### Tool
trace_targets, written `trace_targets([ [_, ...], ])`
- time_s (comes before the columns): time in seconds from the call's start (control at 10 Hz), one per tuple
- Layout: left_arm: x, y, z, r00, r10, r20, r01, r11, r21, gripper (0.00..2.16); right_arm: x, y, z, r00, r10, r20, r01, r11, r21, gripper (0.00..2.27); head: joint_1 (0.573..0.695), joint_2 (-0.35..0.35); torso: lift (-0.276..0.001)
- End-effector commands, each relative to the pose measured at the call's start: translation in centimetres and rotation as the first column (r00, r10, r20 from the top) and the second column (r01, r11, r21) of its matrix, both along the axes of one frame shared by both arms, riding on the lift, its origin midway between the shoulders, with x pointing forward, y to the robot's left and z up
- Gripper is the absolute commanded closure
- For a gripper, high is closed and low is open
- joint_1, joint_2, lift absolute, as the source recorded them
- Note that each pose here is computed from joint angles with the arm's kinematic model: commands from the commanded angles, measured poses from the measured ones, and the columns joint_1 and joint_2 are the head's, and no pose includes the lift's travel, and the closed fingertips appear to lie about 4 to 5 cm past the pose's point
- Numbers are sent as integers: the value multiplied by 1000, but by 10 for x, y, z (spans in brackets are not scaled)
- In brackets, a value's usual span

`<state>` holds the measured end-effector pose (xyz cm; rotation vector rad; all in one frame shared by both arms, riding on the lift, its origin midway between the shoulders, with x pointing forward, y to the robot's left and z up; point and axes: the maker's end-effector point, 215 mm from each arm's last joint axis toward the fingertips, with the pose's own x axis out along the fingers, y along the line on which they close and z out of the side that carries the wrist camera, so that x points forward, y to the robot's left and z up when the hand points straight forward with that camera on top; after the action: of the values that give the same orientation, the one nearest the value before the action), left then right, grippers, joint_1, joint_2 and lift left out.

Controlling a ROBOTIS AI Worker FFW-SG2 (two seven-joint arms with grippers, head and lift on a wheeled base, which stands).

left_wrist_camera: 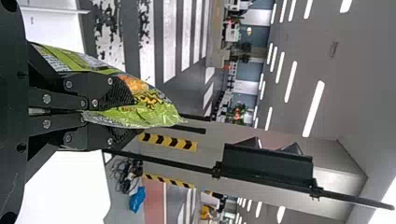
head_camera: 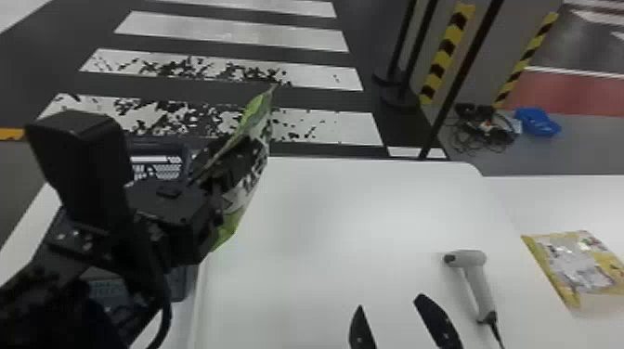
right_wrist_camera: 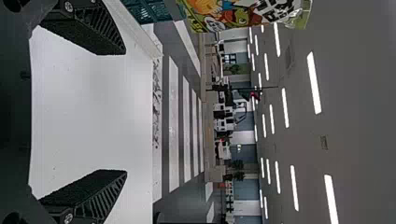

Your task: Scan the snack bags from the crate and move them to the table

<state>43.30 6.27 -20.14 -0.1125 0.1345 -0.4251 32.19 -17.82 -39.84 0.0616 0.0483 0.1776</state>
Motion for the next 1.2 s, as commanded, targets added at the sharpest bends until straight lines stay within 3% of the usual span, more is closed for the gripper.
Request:
trace_targets([
  [0.0,0,-13,-29,997,-34,-63,33,999,-12,2142,-2,-1,1,1000,-2,8,2,1000,3,83,695,-166,-95],
  [0.3,-1,-34,-57,988,-77,-132,68,995,-71,2142,-5,-2,1,1000,-8,17,8,1000,8,83,695,-206,-95],
  [0.5,-8,-58,-64,976,-141,-165,115,981,-158,2138,-6,-1,0,1000,-8,14,7,1000,9,83,695,-235,-95],
  [0.6,-6,-65,-68,973,-151,-173,113,971,-209,2138,-6,-1,2,1000,-8,20,8,1000,11,83,695,-253,-95],
  [0.8,-5,-68,-82,967,-156,-201,106,965,-240,2142,-7,-4,2,1000,-13,23,12,1000,8,83,695,-274,-95],
  [0.9,-5,-65,-86,965,-172,-196,110,950,-293,2142,-7,-7,3,1000,-16,25,16,1000,5,83,695,-281,-95],
  [1.1,-2,-45,-113,948,-192,-252,73,906,-417,2142,-7,-8,4,999,-17,28,17,1000,2,83,695,-282,-95],
])
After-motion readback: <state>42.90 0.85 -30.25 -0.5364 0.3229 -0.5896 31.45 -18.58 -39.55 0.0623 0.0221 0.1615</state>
